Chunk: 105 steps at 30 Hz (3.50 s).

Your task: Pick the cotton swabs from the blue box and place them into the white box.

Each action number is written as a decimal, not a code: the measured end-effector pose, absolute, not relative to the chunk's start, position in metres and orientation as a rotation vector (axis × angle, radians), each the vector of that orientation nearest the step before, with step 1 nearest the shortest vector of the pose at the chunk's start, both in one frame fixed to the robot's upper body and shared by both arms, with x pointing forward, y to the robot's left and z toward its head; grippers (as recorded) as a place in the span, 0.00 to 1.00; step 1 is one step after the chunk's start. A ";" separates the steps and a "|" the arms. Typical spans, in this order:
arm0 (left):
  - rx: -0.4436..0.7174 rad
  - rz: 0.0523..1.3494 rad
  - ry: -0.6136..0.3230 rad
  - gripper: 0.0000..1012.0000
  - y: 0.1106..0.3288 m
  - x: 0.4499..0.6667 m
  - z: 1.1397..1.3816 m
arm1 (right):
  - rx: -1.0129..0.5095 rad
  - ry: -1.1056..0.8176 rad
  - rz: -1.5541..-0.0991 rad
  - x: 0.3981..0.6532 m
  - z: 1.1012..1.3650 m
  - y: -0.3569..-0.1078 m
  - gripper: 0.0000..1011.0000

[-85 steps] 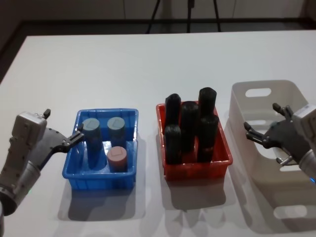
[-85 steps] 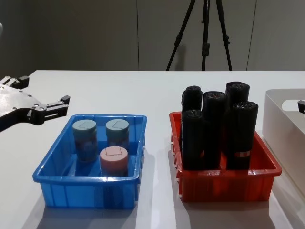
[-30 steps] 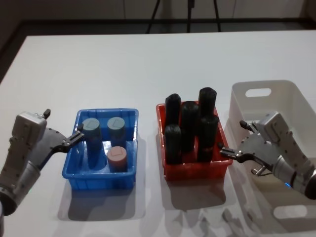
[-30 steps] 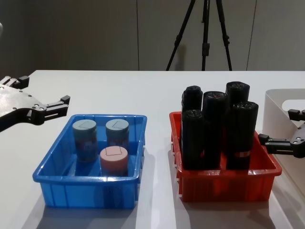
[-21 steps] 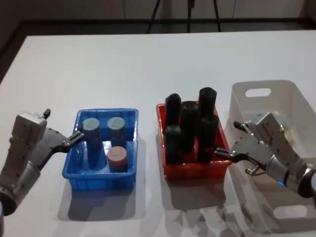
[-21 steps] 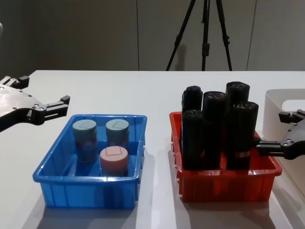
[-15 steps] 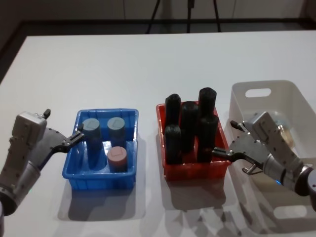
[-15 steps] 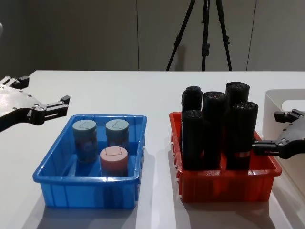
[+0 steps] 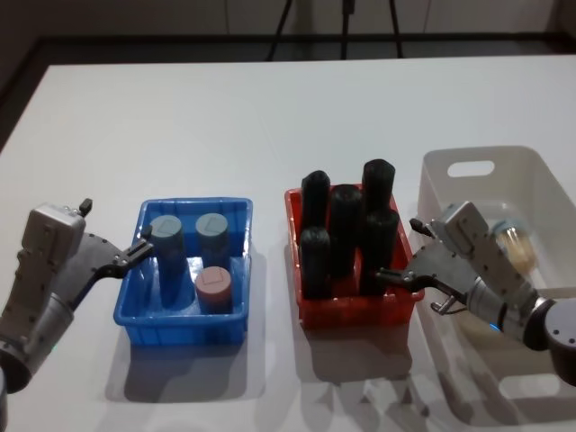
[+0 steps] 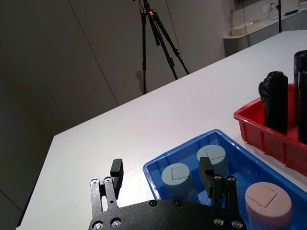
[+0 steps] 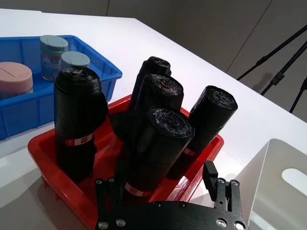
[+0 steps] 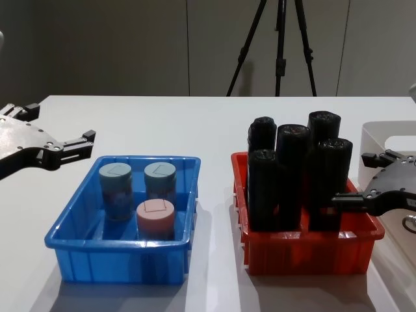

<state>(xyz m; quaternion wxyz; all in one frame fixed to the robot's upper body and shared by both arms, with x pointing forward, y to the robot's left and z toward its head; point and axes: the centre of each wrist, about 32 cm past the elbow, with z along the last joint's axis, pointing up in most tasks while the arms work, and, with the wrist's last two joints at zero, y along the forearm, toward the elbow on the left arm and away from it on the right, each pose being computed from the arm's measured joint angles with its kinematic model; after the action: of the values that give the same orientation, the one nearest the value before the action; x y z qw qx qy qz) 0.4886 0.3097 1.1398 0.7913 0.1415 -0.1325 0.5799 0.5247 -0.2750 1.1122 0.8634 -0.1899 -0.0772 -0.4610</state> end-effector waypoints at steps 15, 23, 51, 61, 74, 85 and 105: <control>0.304 1.248 -0.285 0.99 0.310 0.489 1.140 | -0.409 -0.156 -0.947 0.537 1.108 -0.266 0.99; 0.304 1.248 -0.285 0.99 0.310 0.489 1.140 | -0.416 -0.147 -0.941 0.541 1.105 -0.262 0.99; 0.304 1.248 -0.285 0.99 0.310 0.489 1.140 | -0.418 -0.145 -0.931 0.547 1.103 -0.257 0.96; 0.304 1.248 -0.285 0.99 0.310 0.489 1.140 | -0.418 -0.145 -0.932 0.546 1.103 -0.257 0.68; 0.304 1.248 -0.285 0.99 0.310 0.489 1.140 | -0.418 -0.144 -0.932 0.546 1.103 -0.257 0.53; 0.304 1.248 -0.285 0.99 0.310 0.489 1.140 | -0.418 -0.144 -0.932 0.546 1.103 -0.257 0.49; 0.304 1.248 -0.285 0.99 0.310 0.489 1.140 | -0.409 -0.141 -0.924 0.545 1.103 -0.259 0.48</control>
<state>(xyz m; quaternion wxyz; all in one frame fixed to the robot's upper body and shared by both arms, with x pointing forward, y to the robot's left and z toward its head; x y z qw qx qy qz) 0.4886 0.3097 1.1398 0.7913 0.1414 -0.1325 0.5799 0.5455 -0.2594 1.1029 0.8727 -0.1957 -0.0677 -0.4422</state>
